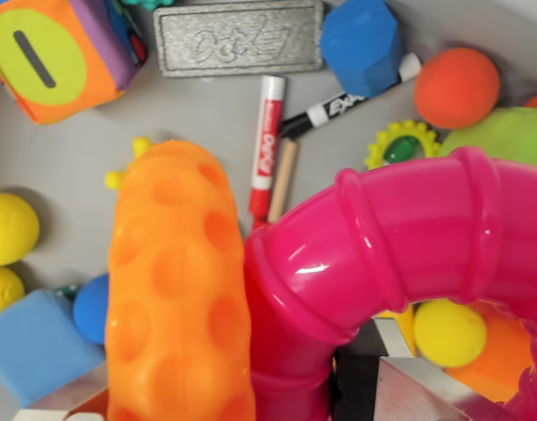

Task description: Pick an object from the bin

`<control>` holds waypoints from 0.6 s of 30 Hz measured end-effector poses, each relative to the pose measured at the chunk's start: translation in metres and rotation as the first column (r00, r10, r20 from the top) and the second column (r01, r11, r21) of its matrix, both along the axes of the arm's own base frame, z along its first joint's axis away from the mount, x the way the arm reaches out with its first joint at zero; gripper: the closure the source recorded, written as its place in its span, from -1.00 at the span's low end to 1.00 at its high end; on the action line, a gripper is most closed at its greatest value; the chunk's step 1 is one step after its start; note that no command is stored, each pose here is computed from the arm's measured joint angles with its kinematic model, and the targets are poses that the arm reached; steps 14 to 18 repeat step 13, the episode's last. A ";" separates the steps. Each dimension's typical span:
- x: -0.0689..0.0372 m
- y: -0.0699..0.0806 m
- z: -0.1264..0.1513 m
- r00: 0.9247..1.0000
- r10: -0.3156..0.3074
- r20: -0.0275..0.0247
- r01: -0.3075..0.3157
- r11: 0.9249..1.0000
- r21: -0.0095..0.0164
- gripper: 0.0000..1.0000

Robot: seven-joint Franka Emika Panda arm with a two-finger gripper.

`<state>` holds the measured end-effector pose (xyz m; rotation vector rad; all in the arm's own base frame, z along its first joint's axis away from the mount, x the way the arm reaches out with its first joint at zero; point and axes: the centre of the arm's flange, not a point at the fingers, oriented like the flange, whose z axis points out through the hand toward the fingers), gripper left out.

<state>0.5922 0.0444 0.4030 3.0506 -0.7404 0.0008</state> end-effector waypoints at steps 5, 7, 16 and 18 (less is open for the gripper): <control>0.000 0.000 -0.001 1.000 0.000 -0.002 0.000 1.000 0.000 1.00; 0.000 0.000 -0.001 1.000 0.000 -0.003 0.000 1.000 0.000 1.00; 0.000 0.000 -0.002 1.000 0.000 -0.004 0.000 1.000 0.000 1.00; 0.000 0.000 -0.002 1.000 0.000 -0.004 0.000 1.000 0.000 1.00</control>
